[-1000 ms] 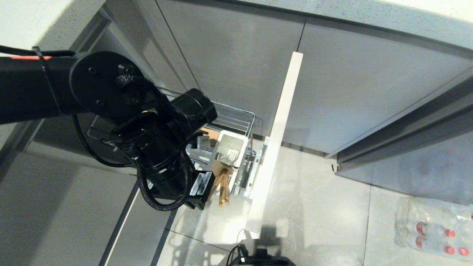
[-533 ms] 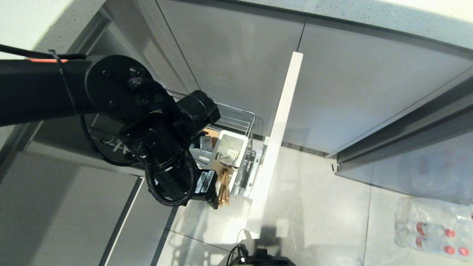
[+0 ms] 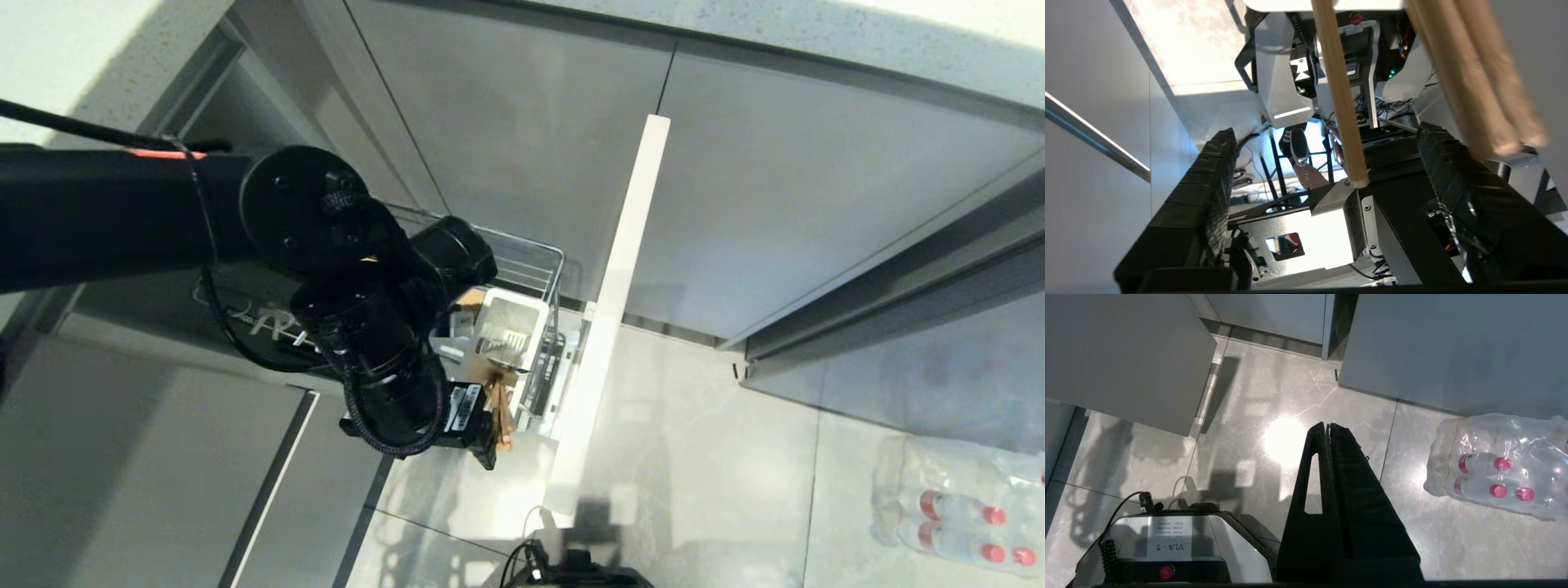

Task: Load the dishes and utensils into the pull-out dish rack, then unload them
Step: Take the chopsticks out of the cupboard

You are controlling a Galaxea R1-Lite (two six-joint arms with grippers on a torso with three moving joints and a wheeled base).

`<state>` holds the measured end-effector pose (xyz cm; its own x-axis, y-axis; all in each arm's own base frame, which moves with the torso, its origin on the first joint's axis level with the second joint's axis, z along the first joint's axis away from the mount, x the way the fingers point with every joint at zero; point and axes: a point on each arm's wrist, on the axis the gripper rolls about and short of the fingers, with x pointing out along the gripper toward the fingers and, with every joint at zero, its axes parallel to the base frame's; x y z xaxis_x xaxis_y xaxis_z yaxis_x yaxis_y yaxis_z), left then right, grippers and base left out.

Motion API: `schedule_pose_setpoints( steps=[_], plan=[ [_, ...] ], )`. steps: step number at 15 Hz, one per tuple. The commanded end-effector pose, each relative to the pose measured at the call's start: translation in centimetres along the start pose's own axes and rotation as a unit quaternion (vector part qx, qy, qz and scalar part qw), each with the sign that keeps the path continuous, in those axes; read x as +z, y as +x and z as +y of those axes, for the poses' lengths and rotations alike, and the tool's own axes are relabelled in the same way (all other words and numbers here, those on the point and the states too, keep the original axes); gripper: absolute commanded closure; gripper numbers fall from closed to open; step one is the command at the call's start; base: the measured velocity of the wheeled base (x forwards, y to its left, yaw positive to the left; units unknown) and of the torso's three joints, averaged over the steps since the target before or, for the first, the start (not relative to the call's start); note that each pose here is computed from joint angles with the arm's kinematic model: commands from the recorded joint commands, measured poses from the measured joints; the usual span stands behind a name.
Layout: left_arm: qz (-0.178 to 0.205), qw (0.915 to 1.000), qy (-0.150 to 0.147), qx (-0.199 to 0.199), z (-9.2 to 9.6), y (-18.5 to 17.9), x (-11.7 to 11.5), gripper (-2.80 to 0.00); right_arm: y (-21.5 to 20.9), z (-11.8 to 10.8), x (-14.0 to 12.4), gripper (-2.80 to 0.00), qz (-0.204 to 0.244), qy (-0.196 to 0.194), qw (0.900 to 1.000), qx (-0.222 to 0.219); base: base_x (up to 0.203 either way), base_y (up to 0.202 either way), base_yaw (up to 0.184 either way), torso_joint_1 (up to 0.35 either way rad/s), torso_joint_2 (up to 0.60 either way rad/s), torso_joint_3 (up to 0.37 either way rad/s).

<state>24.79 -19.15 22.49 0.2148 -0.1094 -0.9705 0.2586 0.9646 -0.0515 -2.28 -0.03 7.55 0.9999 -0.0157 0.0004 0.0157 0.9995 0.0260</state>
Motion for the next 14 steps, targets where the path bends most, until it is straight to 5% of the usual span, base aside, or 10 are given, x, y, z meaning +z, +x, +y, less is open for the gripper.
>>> schedule_pose_setpoints(
  steps=[1, 6, 14],
  plan=[
    [0.012, 0.9999, -0.003, 0.006, 0.0, 0.7, 0.2, -2.80, 0.0, 0.0, 0.0, 0.00, 0.000, 0.000, 1.000, 0.000, 0.000, 0.000, 0.000, 0.000, 0.00, 0.000],
    [0.051, 0.9984, -0.006, 0.024, 0.7, 1.3, 0.0, -2.80, 0.0, 0.0, 0.0, 0.00, 0.000, 0.000, 1.000, -0.001, 0.000, 0.000, 0.000, 0.000, 0.00, 0.000],
    [0.051, 0.9977, -0.033, 0.029, 1.5, 3.5, 2.2, -2.80, 0.0, 0.0, 0.0, 0.00, 0.000, 0.000, 1.000, -0.001, 0.000, 0.000, 0.000, 0.000, 0.00, 0.000]
  ],
)
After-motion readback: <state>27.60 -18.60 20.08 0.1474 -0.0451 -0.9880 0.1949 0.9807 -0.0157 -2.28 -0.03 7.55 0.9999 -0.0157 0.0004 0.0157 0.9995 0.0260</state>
